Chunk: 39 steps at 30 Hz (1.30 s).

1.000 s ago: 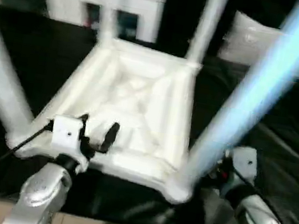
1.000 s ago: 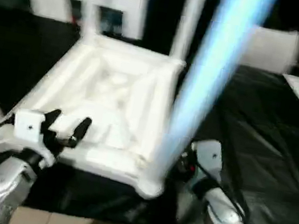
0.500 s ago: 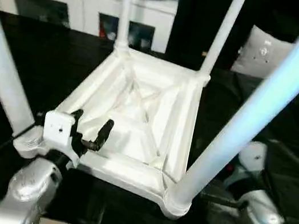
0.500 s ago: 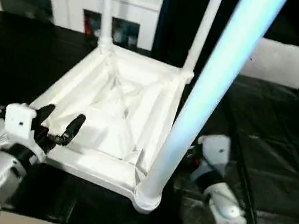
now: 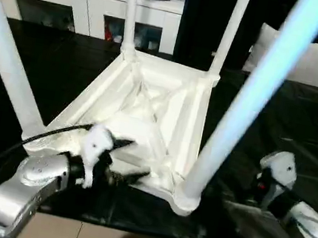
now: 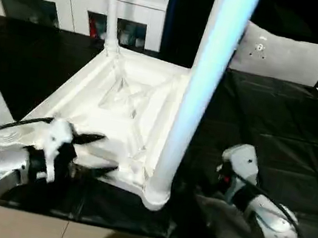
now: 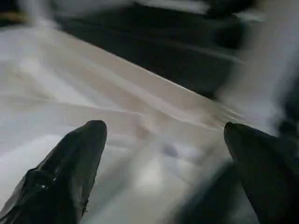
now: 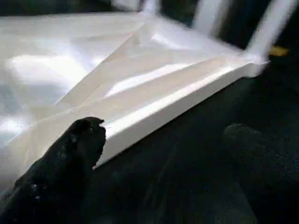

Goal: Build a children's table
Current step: Rotate table base, then rotate leg to tighten

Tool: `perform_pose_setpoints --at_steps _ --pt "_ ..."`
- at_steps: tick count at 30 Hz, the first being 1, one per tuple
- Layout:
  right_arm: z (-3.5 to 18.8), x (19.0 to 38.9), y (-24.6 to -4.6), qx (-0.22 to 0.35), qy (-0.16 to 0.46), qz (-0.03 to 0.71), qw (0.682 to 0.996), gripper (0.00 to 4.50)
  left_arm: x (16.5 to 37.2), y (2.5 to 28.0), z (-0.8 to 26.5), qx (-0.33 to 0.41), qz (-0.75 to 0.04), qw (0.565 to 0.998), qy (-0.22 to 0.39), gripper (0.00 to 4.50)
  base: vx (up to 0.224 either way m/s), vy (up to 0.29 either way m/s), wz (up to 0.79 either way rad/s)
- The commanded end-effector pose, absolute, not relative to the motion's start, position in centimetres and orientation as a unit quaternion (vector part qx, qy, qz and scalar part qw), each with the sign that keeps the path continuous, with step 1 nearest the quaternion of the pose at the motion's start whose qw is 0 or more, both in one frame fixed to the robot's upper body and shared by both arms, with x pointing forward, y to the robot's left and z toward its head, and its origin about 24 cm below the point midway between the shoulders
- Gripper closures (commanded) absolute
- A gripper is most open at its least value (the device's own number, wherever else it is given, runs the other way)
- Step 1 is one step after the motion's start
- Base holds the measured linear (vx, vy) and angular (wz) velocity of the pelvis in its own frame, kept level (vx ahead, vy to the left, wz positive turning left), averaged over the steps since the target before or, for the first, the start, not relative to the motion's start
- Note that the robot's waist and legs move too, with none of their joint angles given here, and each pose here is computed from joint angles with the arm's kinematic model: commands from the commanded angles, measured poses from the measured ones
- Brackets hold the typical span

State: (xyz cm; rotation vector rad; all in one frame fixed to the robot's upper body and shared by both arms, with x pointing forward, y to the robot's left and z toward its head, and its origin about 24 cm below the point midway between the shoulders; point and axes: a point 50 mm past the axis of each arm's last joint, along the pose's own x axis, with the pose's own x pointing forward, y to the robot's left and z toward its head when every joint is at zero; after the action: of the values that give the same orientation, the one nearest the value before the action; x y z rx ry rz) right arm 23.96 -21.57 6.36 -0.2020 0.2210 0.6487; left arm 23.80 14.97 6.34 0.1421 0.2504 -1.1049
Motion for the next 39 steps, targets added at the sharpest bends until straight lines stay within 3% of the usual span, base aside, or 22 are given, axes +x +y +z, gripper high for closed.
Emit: perform_pose_setpoints --at_steps 1,8,15,23,39 --pt "6.7 24.0 -21.9 -0.102 0.11 0.348 0.926 0.0 23.9 14.8 6.5 0.081 -0.572 0.805 0.134 0.31 0.0 0.0 0.0" --pt "7.9 23.0 -21.7 -0.105 0.114 0.439 0.885 0.0 25.6 13.4 6.0 0.165 -0.635 0.736 0.169 0.93 0.0 0.0 0.0" --pt "8.2 21.4 -20.8 -0.104 0.128 0.511 0.844 0.0 27.3 13.3 5.8 0.198 -0.651 0.708 0.188 1.31 0.0 0.0 0.0" --pt "8.1 20.2 -21.0 -0.106 0.148 0.533 0.826 0.0 28.1 12.9 5.4 0.206 -0.679 0.674 0.208 2.02 0.0 0.0 0.0" --pt "7.7 19.7 -21.0 -0.105 0.156 0.533 0.825 0.0 29.5 12.3 4.5 0.252 -0.686 0.648 0.216 3.41 0.0 0.0 0.0"
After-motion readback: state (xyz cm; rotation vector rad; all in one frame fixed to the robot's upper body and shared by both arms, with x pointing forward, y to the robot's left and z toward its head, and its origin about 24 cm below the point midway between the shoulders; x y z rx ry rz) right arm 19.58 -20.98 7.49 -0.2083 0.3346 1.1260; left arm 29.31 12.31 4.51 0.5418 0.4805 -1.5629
